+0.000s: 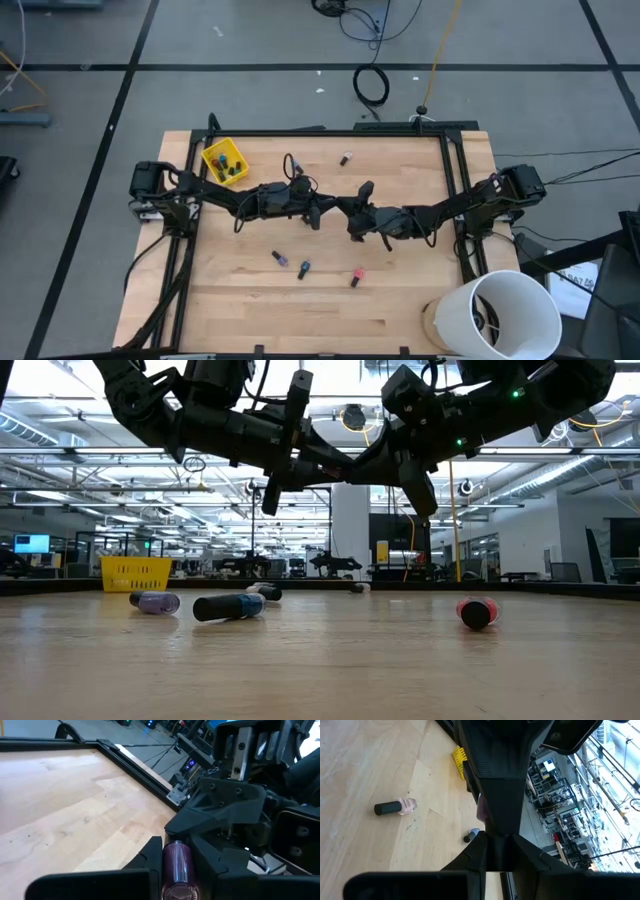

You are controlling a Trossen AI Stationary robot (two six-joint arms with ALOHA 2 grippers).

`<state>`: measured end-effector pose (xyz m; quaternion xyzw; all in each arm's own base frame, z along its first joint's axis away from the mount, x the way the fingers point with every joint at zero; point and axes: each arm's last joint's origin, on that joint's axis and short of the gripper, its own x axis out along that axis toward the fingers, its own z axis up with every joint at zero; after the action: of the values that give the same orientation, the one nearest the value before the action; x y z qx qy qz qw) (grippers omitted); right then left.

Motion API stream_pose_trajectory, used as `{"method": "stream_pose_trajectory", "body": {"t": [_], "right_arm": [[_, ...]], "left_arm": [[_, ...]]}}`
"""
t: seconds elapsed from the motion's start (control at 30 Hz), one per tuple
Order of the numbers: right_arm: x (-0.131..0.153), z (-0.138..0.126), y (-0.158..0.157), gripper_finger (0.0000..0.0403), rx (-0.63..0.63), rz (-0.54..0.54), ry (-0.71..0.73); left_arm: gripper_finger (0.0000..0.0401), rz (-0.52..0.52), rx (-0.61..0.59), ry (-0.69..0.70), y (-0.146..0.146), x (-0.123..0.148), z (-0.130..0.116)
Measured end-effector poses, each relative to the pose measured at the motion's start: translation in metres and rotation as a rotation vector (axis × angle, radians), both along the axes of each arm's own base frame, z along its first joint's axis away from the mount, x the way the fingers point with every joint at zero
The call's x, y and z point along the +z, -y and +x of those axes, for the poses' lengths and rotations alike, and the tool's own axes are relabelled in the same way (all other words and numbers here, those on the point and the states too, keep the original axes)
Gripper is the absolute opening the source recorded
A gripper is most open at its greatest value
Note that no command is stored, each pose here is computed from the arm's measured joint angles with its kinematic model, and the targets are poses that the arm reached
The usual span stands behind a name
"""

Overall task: Pick & Place Nail Polish
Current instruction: Put the dark purple nail polish into the yellow bin

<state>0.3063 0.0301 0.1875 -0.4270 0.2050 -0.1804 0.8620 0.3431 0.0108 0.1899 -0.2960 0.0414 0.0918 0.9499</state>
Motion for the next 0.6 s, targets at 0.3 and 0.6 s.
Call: {"method": "stream_pose_trajectory", "body": {"t": [0.3, 0.6], "right_arm": [[0.005, -0.005, 0.001, 0.0183, -0.079, 0.190, 0.089], [0.028, -0.025, 0.006, 0.0253, -0.080, 0.360, 0.118]], "left_arm": [[0.0051, 0.173, -0.018, -0.028, -0.007, 0.026, -0.013], [0.0051, 0.753, -0.139, -0.083, 0.014, 0.065, -0.040]]}}
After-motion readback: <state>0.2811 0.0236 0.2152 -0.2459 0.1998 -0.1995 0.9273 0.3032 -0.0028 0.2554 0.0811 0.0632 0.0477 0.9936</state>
